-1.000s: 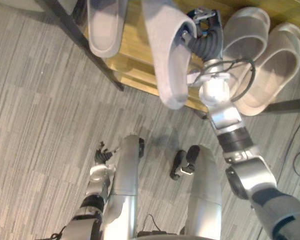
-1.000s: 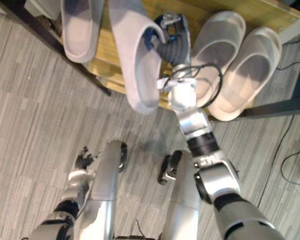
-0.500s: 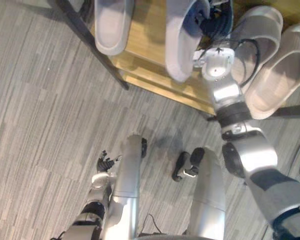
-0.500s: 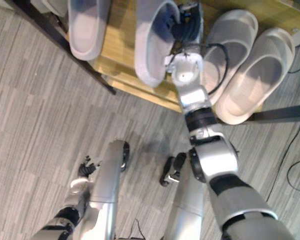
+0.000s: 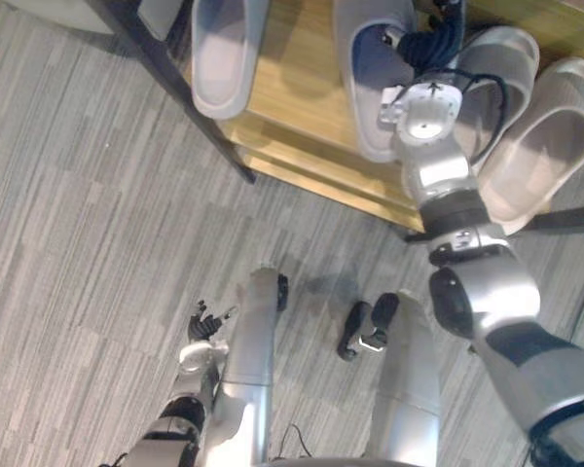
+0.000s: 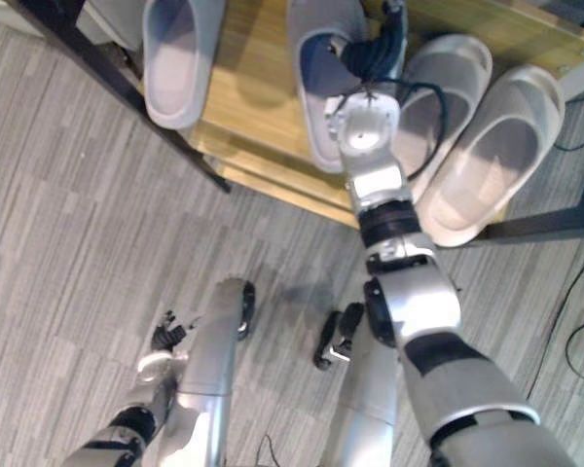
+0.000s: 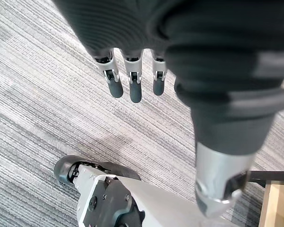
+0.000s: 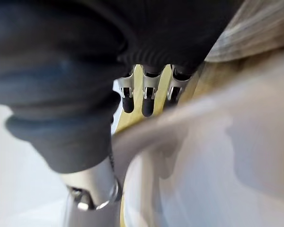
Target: Organize the slippers on the shoe rack
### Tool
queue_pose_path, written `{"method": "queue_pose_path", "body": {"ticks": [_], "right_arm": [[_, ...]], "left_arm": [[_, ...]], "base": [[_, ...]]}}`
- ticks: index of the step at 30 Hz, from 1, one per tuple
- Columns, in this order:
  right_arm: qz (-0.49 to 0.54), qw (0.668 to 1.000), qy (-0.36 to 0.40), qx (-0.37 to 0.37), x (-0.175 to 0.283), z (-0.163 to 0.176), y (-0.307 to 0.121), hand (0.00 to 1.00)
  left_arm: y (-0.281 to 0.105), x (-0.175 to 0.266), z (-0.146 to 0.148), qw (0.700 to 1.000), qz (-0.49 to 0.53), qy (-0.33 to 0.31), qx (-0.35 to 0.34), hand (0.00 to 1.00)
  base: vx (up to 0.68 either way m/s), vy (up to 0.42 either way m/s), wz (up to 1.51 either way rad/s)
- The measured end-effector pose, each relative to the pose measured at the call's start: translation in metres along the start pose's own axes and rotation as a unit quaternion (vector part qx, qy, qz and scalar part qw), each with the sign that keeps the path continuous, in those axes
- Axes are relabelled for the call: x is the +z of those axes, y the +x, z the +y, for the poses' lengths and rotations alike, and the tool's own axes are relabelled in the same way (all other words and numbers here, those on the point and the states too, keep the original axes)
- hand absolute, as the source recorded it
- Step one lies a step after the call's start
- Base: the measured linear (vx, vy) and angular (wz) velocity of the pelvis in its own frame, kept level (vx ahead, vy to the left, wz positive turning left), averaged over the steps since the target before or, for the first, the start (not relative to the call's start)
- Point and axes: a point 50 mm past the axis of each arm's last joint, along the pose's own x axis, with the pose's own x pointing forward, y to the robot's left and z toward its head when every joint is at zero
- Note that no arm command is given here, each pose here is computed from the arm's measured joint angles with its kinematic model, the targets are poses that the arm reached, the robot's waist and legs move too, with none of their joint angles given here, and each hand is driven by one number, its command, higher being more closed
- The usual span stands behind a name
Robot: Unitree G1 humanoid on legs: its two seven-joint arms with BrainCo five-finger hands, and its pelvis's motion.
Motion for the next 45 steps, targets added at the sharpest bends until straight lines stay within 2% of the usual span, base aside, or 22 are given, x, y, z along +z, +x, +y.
{"method": "queue_pose_path", "body": {"ticks": [9,26,32,36,45], "right_arm": [[-0.008,0.999,0.023,0.036,0.002,0.021,-0.014,0.00],[0.016,0.994,0.047,0.095,-0.014,0.033,-0.028,0.00],[0.035,0.991,0.076,0.100,-0.019,0.037,-0.033,0.00],[0.062,0.986,0.109,0.110,-0.034,0.044,-0.051,0.00],[0.080,0.977,0.169,0.107,-0.054,0.036,-0.081,0.00]], "left_arm": [[-0.001,-0.004,0.005,1.000,0.008,-0.011,0.009,0.00],[-0.001,-0.007,0.009,1.000,0.013,-0.025,0.009,0.00],[-0.001,-0.008,0.011,0.999,0.016,-0.031,0.013,0.00],[-0.002,-0.010,0.014,0.999,0.020,-0.038,0.020,0.00],[-0.002,-0.013,0.018,0.998,0.029,-0.042,0.029,0.00]], "base": [[0.00,-0.017,-0.03],[0.00,-0.001,0.00],[0.00,0.000,0.00],[0.00,0.000,0.00],[0.00,0.000,0.00]]}}
